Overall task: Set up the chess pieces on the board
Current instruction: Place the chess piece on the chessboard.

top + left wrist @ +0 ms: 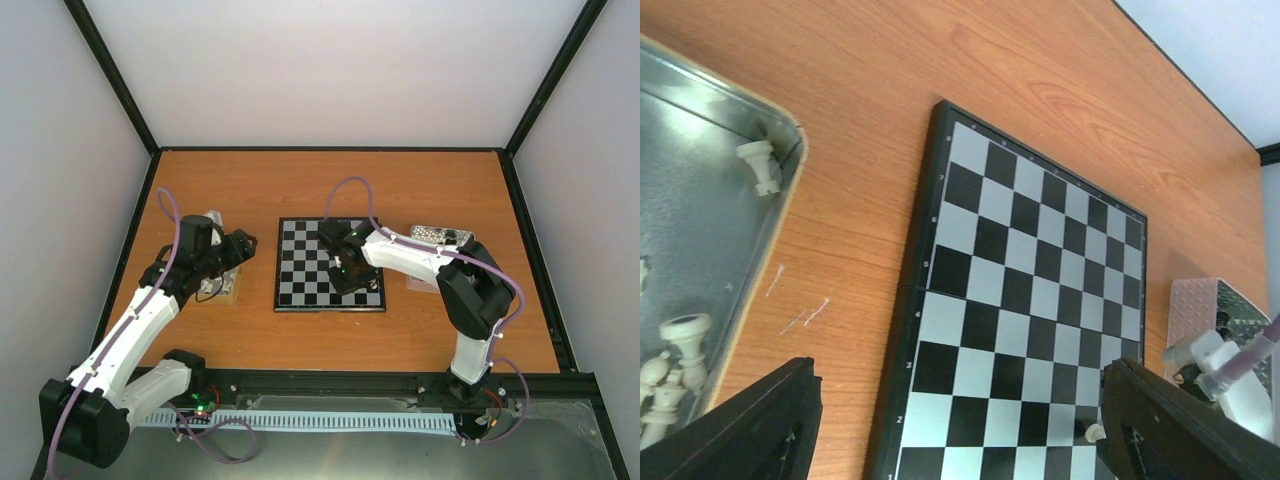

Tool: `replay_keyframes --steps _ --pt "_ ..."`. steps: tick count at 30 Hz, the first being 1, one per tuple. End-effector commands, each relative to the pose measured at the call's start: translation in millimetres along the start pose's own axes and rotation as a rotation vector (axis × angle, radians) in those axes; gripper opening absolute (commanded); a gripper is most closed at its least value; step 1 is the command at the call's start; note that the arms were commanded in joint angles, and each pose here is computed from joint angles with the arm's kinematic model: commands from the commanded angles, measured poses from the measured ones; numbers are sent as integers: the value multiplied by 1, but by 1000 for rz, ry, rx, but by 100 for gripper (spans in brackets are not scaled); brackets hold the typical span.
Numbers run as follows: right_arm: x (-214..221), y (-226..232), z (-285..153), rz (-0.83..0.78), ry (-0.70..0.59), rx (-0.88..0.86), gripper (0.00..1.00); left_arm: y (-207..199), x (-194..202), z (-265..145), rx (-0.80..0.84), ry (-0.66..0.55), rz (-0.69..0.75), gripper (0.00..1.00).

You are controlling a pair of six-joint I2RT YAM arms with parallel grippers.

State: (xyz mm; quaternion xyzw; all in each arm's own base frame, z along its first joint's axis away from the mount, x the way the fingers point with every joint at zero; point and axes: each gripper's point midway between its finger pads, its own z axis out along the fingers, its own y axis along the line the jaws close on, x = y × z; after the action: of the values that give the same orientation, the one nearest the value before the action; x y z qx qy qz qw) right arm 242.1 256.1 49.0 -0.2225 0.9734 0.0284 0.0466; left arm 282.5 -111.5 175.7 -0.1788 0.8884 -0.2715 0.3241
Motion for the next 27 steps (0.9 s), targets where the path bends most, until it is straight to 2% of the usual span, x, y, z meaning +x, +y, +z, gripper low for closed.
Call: replay_keyframes --steps 1,9,13,16,21,27 --pt "0 -2 2 -4 -5 21 14 6 -20 -12 -68 -56 20 79" --pt "-2 1 2 -2 -9 5 17 12 -31 -19 -82 -79 18 79" --pt "-12 0 -12 13 -57 10 18 15 -37 -21 -98 -86 31 80" --pt "-25 0 -33 34 -127 9 25 26 -39 -21 -162 -79 44 89" --pt "-36 3 -64 65 -227 -37 29 52 -25 -13 -255 -20 53 96" --pt "-31 6 -86 102 -340 -120 30 84 -4 11 -352 87 6 96"
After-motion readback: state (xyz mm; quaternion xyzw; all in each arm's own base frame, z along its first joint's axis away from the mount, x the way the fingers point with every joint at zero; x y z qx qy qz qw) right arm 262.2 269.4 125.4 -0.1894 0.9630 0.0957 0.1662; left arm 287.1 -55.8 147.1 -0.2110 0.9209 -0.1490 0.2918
